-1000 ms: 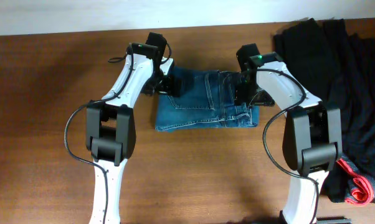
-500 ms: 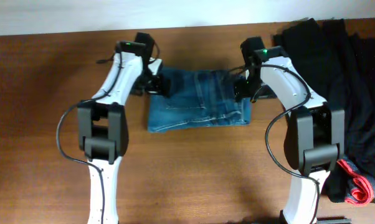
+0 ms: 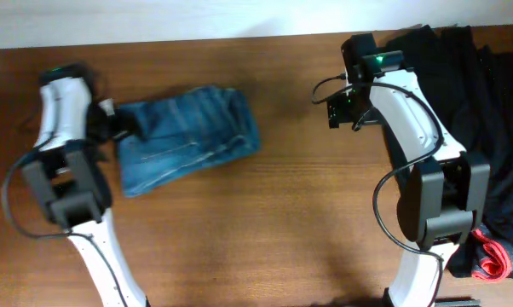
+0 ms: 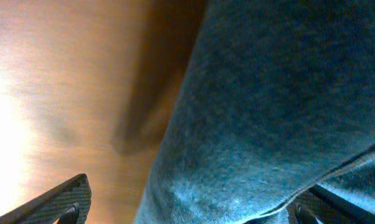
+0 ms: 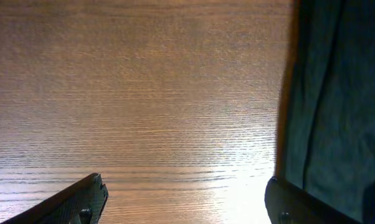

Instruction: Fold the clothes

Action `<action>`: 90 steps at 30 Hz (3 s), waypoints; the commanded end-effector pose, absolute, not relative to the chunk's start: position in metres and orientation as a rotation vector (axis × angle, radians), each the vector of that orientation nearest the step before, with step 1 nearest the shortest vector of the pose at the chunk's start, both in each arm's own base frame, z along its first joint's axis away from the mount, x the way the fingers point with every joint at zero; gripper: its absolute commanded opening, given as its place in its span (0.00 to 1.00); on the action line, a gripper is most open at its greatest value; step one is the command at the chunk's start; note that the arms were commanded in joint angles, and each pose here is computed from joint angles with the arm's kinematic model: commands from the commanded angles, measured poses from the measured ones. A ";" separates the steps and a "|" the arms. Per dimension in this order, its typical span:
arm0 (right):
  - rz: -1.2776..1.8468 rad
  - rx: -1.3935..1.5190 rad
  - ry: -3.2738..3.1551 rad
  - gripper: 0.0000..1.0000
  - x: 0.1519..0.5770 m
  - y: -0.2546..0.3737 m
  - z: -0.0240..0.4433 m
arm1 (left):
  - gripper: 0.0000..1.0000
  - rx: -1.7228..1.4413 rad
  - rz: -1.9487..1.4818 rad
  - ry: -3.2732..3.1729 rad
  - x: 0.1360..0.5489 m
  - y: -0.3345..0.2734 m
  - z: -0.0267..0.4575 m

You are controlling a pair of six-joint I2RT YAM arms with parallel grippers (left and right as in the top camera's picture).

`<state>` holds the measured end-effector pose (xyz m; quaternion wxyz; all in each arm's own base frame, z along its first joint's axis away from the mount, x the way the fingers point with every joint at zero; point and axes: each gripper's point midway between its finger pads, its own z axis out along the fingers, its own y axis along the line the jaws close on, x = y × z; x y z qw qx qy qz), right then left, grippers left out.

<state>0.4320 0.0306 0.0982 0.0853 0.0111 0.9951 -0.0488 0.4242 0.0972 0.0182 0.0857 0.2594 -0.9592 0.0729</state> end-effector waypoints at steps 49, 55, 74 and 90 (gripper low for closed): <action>-0.133 0.039 2.973 0.85 0.427 0.028 0.104 | 0.01 -0.919 0.213 -3.351 0.474 0.030 0.158; -0.134 0.038 2.976 0.85 0.427 0.028 0.103 | 0.01 -1.265 0.296 -3.088 0.443 -0.047 0.142; -0.134 0.038 2.981 0.85 0.425 0.028 0.103 | 0.03 -1.074 -0.157 -3.151 0.456 -0.025 0.022; -0.138 0.036 3.001 0.85 0.421 0.028 0.102 | 0.05 -0.334 -0.263 -3.467 0.501 0.059 0.010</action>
